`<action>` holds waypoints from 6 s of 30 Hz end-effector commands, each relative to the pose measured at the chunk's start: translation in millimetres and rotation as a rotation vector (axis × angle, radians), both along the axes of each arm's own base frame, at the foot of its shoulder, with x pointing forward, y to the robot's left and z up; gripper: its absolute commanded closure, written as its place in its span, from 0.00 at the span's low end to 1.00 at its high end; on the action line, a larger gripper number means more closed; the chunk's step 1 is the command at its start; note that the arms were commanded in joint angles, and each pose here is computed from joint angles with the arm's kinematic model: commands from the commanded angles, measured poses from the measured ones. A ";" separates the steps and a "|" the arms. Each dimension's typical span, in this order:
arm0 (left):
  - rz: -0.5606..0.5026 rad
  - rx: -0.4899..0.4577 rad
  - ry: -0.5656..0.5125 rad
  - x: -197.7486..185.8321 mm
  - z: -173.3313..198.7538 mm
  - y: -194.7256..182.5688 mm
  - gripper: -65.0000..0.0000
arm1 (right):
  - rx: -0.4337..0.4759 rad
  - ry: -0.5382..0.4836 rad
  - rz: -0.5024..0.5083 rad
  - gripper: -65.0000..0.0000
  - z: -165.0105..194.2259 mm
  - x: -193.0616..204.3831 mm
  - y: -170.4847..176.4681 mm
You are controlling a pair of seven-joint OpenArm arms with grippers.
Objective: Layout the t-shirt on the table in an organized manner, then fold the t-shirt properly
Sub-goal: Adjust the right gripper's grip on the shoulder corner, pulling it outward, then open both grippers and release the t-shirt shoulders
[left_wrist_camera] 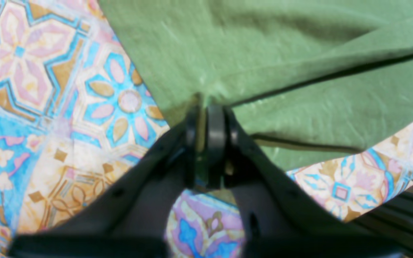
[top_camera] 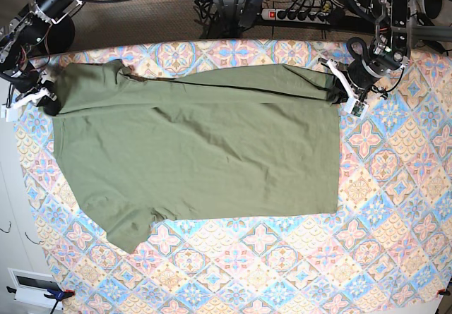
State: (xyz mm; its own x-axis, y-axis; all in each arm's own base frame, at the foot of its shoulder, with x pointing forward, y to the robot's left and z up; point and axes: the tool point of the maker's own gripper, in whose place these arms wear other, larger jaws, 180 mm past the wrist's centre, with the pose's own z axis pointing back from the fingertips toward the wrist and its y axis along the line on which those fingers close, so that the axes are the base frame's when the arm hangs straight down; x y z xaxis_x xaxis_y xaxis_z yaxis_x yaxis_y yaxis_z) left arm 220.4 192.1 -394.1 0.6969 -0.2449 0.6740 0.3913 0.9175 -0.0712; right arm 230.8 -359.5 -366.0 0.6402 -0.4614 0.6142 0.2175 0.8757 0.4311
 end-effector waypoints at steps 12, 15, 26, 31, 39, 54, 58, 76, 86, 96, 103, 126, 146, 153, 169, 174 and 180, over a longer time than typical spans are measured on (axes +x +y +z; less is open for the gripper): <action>-0.001 0.000 -0.024 1.8 6.6 2.0 0.85 | -0.036 0.049 0.001 0.60 -3.5 -30.4 -9.9; 0.001 0.000 -0.025 2.0 6.8 2.5 0.85 | -0.064 0.075 0.014 0.60 -3.2 -42.9 -9.9; -0.001 -0.004 -0.030 4.0 7.6 0.7 0.85 | -0.127 0.095 0.066 0.60 3.9 -61.6 7.0; -0.002 -0.006 -0.029 3.8 7.5 0.0 0.85 | -0.109 0.095 0.060 0.60 -0.8 -62.6 12.2; -0.004 -0.005 -0.032 4.2 8.5 -0.1 0.85 | 0.009 0.182 0.046 0.60 -40.4 -78.1 22.9; -0.003 -0.007 -0.032 4.2 8.5 -0.6 0.85 | 0.037 0.206 0.086 0.80 -49.1 -77.6 36.9; -0.003 -0.007 -0.029 3.0 7.8 -0.6 0.85 | 0.050 0.173 0.088 0.93 -44.5 -69.7 38.9; -0.002 -0.009 -0.027 2.0 7.2 -1.1 0.85 | 0.183 -0.173 0.048 0.95 22.7 -12.9 39.6; -0.002 -0.010 -0.022 0.4 5.7 -1.6 0.85 | 0.150 -0.346 0.093 0.95 70.5 40.9 45.7; -0.003 -0.010 -0.023 0.6 6.2 -1.8 0.85 | 0.140 -0.351 0.168 0.95 74.4 87.4 67.9; -0.003 -0.010 -0.026 1.4 7.0 -2.1 0.85 | 0.129 -0.279 0.156 0.95 53.9 72.5 64.2; -0.018 -0.004 -0.057 4.9 17.8 -4.2 0.85 | 0.092 -0.111 0.030 0.53 15.2 -8.4 23.5; 0.009 0.081 -0.039 4.0 45.5 16.4 0.37 | -0.075 -0.259 0.041 0.53 77.9 -0.6 18.8; 0.148 0.013 -0.147 34.3 73.1 41.5 0.49 | -0.058 -0.254 0.087 0.53 74.0 7.6 33.2; 0.283 -0.156 -0.197 147.5 79.1 59.5 0.66 | -0.002 -0.287 0.330 0.53 75.2 57.2 107.7; 0.326 -0.250 -0.190 184.5 79.3 54.8 0.72 | 0.002 -0.284 0.327 0.53 73.9 57.7 107.1; 0.367 -0.346 -0.194 217.9 80.3 50.0 0.80 | -0.046 -0.238 0.326 0.53 66.0 55.0 102.2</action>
